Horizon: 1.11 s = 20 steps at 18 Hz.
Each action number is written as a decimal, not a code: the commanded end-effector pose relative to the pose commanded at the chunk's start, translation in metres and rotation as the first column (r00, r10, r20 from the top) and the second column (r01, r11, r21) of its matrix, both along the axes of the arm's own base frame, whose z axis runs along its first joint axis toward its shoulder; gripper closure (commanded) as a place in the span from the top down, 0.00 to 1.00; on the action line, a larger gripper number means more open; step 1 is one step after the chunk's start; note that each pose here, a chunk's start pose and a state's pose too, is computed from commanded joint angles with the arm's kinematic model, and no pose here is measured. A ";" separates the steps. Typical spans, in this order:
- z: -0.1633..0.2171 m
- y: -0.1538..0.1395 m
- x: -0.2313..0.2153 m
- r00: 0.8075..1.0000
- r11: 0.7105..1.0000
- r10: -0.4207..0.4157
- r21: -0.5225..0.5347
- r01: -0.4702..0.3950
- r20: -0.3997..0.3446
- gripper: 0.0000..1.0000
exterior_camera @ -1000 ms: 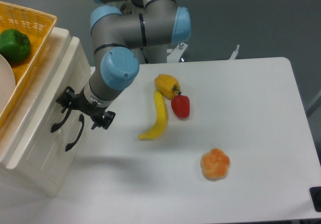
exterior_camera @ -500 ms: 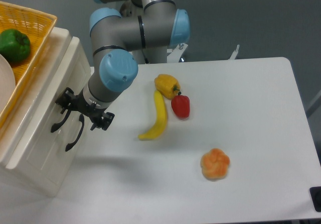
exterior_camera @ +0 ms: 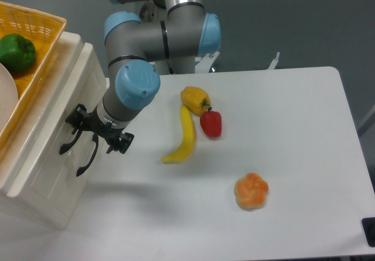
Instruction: Slide open the top white drawer
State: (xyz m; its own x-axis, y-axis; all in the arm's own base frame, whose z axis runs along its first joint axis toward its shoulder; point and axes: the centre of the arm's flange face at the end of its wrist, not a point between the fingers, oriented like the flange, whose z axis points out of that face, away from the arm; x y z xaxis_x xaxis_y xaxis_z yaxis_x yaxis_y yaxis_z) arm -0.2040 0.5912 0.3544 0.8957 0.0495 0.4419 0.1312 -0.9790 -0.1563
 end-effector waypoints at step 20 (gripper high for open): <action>0.005 -0.002 -0.008 0.999 1.000 0.001 -0.004 -0.001 -0.036 1.00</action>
State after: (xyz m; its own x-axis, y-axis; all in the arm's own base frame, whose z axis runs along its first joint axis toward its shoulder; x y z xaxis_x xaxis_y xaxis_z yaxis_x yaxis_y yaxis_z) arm -0.2117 0.5892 0.3594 0.9109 0.0519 0.4094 0.1262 -0.9796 -0.1566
